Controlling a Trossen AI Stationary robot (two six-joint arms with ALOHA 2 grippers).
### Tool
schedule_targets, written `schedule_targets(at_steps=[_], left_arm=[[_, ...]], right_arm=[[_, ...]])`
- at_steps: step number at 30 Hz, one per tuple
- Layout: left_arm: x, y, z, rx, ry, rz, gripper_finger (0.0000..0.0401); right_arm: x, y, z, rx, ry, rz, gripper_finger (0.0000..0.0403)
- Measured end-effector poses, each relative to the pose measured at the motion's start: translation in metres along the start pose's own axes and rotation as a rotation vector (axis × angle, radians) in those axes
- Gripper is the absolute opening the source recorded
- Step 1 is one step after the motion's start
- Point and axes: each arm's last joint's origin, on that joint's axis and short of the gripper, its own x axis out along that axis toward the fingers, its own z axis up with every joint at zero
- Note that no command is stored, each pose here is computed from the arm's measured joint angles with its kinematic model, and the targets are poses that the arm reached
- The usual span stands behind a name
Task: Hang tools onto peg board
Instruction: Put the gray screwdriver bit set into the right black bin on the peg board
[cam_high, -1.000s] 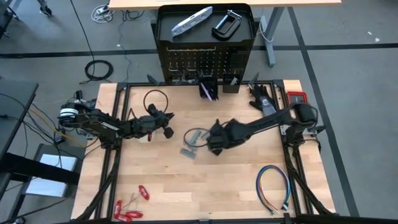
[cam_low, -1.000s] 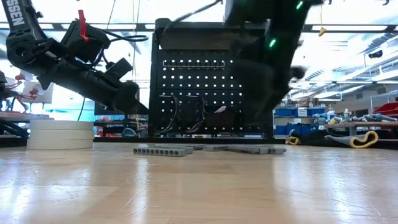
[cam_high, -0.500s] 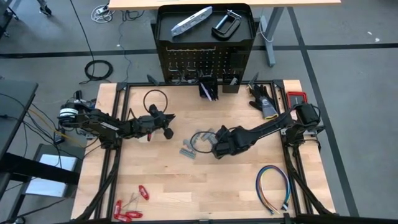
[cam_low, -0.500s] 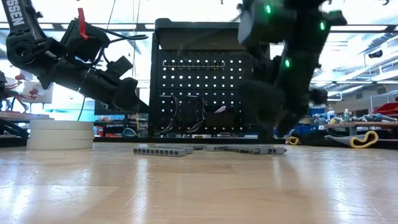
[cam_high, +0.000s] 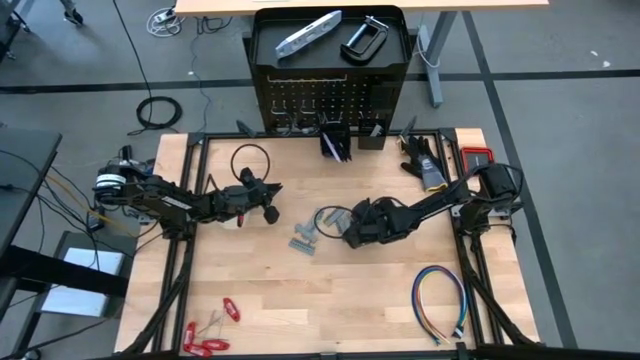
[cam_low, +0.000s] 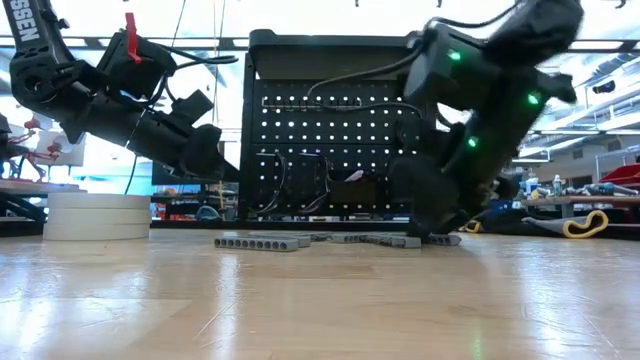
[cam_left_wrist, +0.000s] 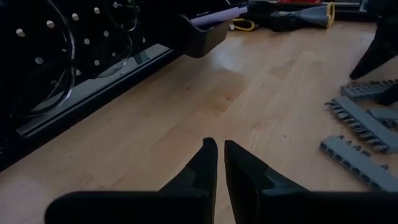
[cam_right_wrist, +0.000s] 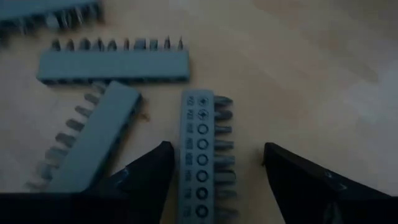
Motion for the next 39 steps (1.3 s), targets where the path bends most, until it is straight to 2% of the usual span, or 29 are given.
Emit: schedule_targets(at_steps=[6,11,16,20,27,39], left_arm=[[0.000,-0.001,0.000,-0.025,0.003,-0.018,0.0035],[0.000,-0.001,0.000,-0.028,0.004,-0.036,0.0035],[0.000,-0.001,0.000,-0.024,0.002,-0.034,0.0035],[0.000,0.000,0.001,-0.027,-0.006,-0.014,0.0035],[0.000,0.000,0.003,-0.034,-0.023,-0.014,0.0035],[0.000,0.000,0.002,-0.034,-0.022,-0.014,0.0035]], right_arm=[[0.015,-0.020,-0.027,0.069,-0.203,0.086,0.0254],[0.017,-0.035,-0.040,-0.001,-0.312,0.136,0.0254],[0.020,-0.042,-0.041,0.016,-0.308,0.138,0.0249],[0.022,-0.041,-0.045,-0.018,-0.314,0.130,0.0239],[0.030,-0.039,-0.049,0.004,-0.356,0.111,0.0215],[0.026,-0.038,-0.042,0.002,-0.374,0.113,0.0133]])
